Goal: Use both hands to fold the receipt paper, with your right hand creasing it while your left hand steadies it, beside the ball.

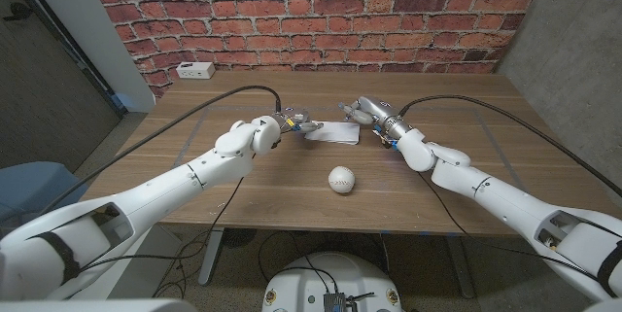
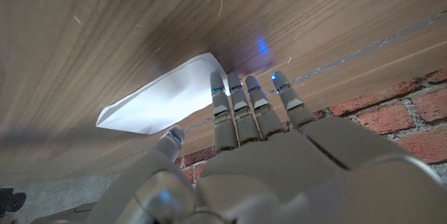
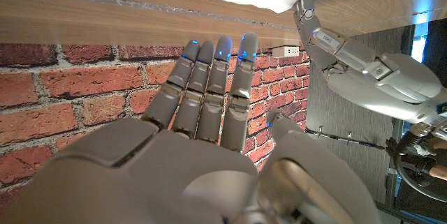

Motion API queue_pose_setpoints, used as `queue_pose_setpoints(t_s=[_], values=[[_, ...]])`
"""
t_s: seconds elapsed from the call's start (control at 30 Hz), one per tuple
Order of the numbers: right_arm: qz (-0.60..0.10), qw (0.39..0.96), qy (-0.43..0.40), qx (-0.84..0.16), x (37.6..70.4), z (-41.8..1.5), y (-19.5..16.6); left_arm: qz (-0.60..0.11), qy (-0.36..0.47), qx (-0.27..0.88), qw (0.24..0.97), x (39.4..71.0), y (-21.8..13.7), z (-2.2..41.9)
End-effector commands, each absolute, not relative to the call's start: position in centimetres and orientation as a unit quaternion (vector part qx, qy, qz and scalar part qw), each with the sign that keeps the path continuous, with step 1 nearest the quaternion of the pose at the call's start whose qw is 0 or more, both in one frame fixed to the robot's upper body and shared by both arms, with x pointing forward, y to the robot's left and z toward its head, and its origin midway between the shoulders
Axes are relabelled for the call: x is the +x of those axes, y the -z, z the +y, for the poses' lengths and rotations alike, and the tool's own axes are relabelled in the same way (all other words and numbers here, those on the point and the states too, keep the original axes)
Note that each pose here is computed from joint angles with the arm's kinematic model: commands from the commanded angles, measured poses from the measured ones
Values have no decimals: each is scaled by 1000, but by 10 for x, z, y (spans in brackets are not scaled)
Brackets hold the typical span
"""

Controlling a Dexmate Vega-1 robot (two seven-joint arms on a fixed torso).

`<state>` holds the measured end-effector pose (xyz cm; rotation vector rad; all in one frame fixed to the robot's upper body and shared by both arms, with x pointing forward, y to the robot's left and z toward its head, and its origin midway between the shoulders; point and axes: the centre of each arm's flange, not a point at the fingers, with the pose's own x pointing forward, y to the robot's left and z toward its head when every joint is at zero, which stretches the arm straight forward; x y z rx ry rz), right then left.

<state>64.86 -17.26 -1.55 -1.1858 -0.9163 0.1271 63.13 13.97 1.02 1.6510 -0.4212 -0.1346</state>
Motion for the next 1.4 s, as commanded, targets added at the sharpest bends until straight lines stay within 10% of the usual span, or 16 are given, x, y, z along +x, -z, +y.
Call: queue_pose_setpoints(t_s=[0.03,1.4], values=[[-393,719,-86,-567,651,-184,30,-166,63,733,657,634,-10,135],[-426,665,-119,-601,643,-213,49,-21,74,724,685,659,-6,136]])
